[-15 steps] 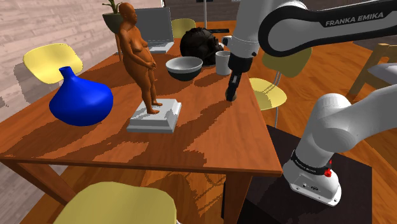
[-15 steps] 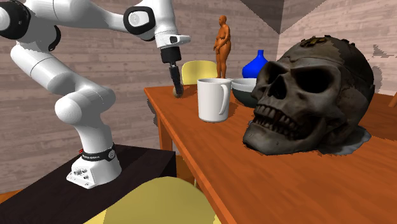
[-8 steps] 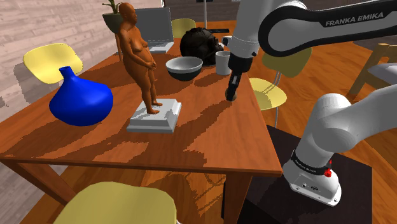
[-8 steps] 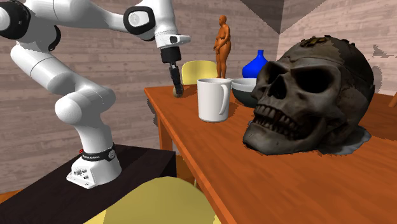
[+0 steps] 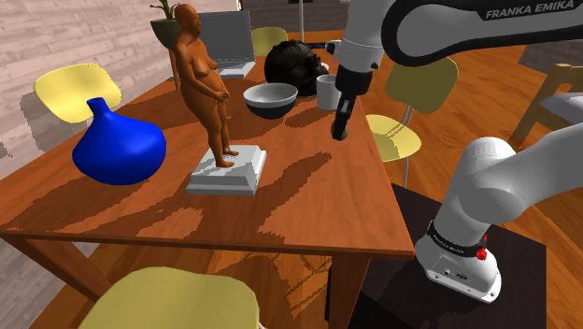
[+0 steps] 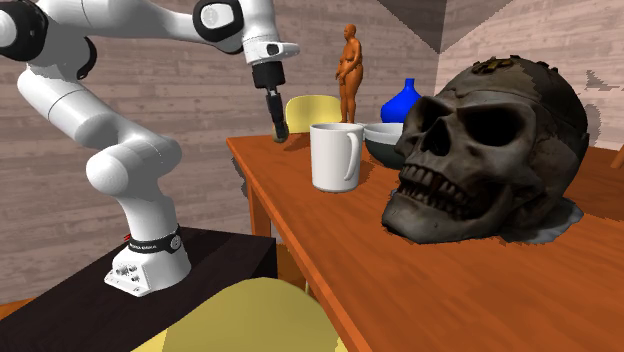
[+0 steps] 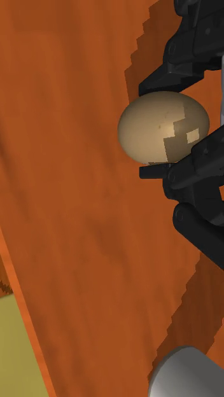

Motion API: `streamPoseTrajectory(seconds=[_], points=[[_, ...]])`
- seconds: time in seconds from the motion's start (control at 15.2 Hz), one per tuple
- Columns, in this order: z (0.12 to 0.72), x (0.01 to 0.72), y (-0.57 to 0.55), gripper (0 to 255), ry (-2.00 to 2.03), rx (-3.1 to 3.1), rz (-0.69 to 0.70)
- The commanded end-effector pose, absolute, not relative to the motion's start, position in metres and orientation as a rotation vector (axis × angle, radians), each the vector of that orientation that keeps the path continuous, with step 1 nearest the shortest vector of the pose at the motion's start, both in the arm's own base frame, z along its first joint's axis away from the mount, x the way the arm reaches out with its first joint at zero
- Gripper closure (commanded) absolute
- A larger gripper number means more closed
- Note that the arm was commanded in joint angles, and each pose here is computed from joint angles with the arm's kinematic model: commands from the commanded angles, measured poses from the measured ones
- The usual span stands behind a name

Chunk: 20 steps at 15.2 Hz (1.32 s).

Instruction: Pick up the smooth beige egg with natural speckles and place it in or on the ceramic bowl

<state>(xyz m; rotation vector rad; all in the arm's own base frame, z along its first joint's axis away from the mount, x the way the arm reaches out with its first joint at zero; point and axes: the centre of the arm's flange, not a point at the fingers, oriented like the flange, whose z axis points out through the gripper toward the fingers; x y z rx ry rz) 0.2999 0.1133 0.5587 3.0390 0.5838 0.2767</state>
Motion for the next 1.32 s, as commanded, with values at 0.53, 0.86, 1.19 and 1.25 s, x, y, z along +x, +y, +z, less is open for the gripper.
streamPoseTrajectory(seconds=[0.53, 0.86, 1.19, 1.25], points=[[0.612, 0.299, 0.113, 255, 0.584, 3.039, 0.276], [0.638, 0.299, 0.113, 255, 0.584, 3.039, 0.276], [0.665, 0.299, 0.113, 255, 0.584, 3.039, 0.276], [0.670, 0.299, 0.113, 255, 0.584, 3.039, 0.276]])
